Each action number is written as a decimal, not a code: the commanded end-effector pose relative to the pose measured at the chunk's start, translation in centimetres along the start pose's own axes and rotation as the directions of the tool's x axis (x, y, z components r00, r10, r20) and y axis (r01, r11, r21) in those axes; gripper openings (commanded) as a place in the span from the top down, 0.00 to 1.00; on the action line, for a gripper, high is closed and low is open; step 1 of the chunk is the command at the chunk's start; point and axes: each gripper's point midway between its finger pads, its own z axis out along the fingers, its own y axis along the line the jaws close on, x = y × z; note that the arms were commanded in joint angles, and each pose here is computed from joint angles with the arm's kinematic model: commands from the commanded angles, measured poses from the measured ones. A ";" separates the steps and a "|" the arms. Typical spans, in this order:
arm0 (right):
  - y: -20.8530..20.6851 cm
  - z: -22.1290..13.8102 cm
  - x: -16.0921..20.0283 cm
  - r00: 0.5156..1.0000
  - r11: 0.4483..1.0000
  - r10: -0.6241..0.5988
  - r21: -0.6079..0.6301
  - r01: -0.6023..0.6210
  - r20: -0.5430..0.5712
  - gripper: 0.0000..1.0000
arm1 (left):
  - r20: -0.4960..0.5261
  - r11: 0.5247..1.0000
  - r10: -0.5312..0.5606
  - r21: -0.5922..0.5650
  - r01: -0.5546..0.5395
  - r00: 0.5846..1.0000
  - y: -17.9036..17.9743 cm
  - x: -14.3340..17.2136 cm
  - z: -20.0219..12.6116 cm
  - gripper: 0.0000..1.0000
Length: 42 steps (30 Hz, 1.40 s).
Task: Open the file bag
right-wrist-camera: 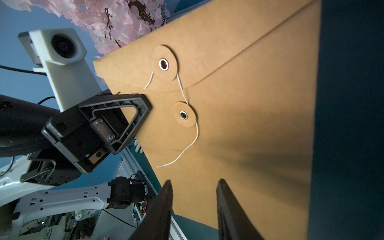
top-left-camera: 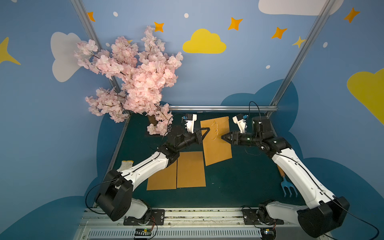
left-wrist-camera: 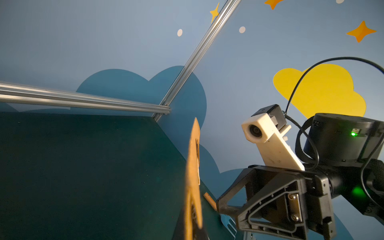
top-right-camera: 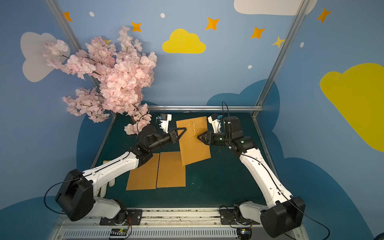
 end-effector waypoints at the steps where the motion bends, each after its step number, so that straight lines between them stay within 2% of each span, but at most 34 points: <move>1: 0.5 0.3 -0.9 0.999 0.999 0.040 0.006 -0.040 0.025 0.64 | 0.033 0.999 0.036 0.003 -0.036 0.999 -0.4 -0.6 -0.1 0.97; 8: 0.8 1.9 -0.8 0.995 0.995 0.094 -0.036 -0.093 0.027 0.65 | 0.023 0.999 0.049 0.005 -0.049 0.999 -0.6 0.0 0.3 0.97; 28: 0.9 4.4 0.9 0.988 0.988 0.150 -0.025 -0.151 -0.035 0.64 | 0.040 0.999 0.049 0.011 -0.050 0.998 -0.6 0.0 0.8 0.98; 42: 0.6 4.4 1.5 0.987 0.988 0.151 -0.012 -0.152 -0.049 0.93 | 0.038 0.998 0.062 0.008 -0.063 0.997 -0.7 0.1 0.6 0.97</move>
